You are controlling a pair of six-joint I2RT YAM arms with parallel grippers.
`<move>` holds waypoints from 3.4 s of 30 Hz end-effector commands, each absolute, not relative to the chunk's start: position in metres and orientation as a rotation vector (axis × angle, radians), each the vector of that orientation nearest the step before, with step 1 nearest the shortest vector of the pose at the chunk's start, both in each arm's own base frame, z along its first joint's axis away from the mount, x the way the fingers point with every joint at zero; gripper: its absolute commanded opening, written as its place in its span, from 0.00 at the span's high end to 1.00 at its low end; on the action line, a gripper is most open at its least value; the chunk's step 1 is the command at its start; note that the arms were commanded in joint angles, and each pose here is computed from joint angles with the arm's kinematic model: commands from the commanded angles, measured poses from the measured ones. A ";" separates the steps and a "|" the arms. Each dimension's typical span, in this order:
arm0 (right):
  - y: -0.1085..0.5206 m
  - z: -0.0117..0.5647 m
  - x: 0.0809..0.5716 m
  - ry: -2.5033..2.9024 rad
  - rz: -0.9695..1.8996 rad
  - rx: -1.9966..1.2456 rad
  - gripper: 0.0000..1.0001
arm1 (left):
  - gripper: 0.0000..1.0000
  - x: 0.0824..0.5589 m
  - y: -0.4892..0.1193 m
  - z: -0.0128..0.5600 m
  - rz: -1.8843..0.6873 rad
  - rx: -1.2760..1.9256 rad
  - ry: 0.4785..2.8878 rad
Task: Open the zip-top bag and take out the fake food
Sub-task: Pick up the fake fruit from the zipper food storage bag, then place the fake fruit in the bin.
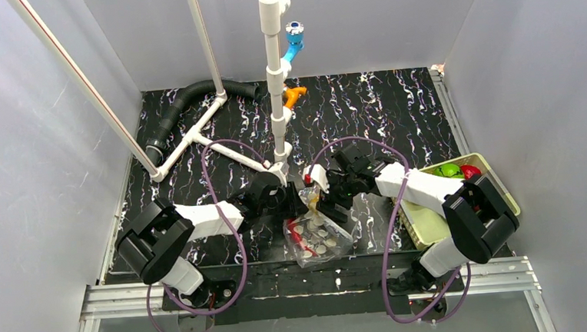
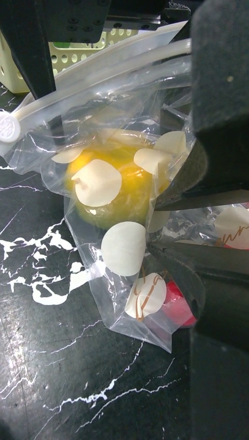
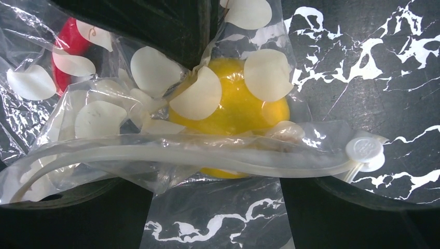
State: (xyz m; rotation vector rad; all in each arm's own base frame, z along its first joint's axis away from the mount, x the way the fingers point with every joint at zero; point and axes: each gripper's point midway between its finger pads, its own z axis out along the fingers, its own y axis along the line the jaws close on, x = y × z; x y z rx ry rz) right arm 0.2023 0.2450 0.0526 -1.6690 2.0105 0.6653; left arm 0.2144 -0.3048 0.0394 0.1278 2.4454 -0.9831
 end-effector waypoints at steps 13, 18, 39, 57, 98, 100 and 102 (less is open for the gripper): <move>0.260 0.050 0.218 2.014 0.540 -1.678 0.05 | 0.73 0.197 -0.335 0.050 -1.132 0.217 2.454; 0.261 0.048 0.218 2.015 0.531 -1.684 0.15 | 0.73 0.196 -0.333 0.050 -1.136 0.198 2.446; 0.234 0.079 0.186 1.858 0.698 -1.782 0.72 | 0.61 0.192 -0.273 0.076 -0.982 0.084 2.333; 0.240 0.072 0.178 1.964 0.848 -1.758 0.72 | 0.29 0.149 -0.314 0.079 -0.847 0.696 2.149; 0.229 0.122 0.143 1.783 1.188 -1.797 0.74 | 1.00 0.166 -0.217 0.051 -0.460 0.388 2.221; 0.230 0.133 0.143 1.764 1.217 -1.765 0.74 | 1.00 0.165 -0.220 0.052 -0.483 0.402 2.210; 0.230 0.148 0.142 1.738 1.256 -1.720 0.74 | 1.00 0.165 -0.222 0.051 -0.482 0.409 2.212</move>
